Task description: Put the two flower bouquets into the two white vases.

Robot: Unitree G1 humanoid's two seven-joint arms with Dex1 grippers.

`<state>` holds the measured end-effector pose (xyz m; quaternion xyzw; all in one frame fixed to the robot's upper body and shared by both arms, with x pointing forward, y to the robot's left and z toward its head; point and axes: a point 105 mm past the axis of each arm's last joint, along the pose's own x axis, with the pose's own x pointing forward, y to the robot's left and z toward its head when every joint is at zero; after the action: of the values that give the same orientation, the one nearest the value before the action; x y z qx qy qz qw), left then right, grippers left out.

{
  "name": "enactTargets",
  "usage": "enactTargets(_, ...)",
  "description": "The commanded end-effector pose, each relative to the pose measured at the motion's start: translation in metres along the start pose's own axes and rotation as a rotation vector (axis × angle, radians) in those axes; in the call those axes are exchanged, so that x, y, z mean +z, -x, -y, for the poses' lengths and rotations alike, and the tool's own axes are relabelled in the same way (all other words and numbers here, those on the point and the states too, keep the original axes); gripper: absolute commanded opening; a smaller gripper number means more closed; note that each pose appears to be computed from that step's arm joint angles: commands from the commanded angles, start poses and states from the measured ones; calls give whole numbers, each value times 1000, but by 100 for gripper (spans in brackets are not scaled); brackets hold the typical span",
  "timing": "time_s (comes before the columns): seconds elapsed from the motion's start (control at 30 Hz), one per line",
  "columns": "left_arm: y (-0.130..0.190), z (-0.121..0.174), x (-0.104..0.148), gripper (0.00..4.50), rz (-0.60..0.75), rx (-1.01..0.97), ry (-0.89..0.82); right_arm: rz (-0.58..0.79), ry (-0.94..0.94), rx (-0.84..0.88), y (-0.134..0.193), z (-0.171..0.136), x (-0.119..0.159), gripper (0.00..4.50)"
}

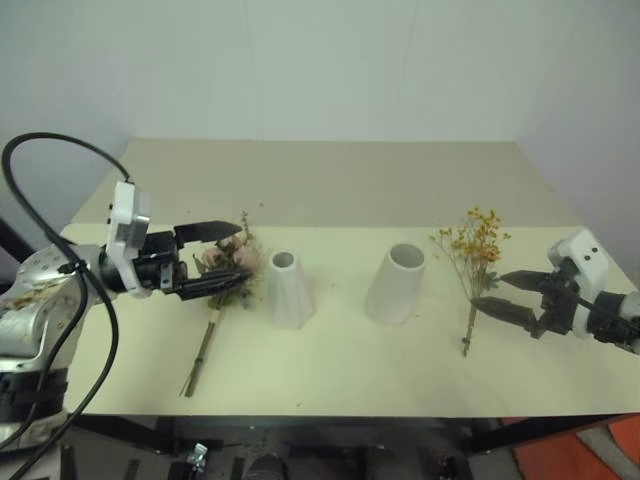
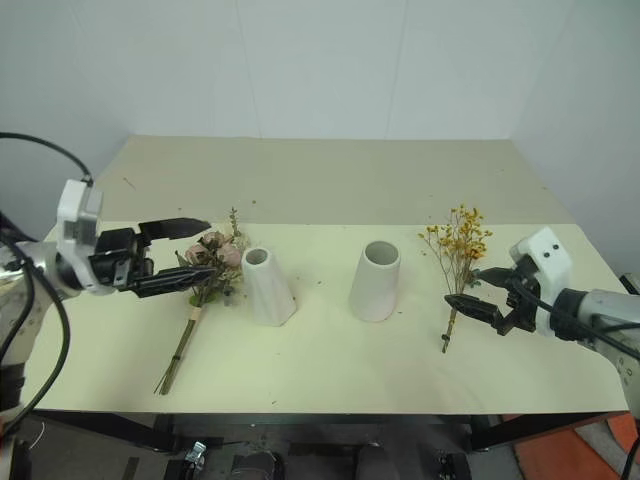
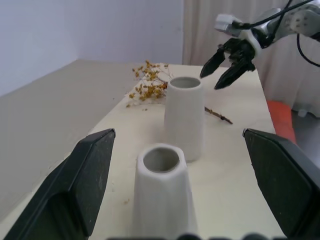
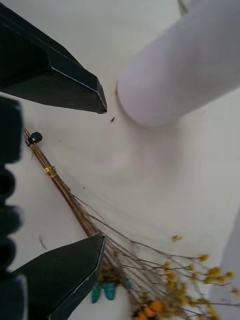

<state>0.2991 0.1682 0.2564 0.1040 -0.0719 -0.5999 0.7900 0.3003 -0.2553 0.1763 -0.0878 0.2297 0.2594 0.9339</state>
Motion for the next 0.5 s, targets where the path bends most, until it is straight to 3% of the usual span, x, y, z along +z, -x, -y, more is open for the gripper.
enactTargets(0.03,-13,-6,7,448,14,-56,-53,-89,-129,-110,-5,14,-2,450)
enactTargets(0.2,-30,-11,7,448,30,-123,-66,-223,-298,-148,-18,21,-8,450)
enactTargets(0.47,-45,-18,11,448,70,-152,-87,-340,-326,-204,-46,31,-20,450)
enactTargets(0.5,-46,-18,11,450,73,-153,-88,-345,-317,-209,-49,32,-20,432)
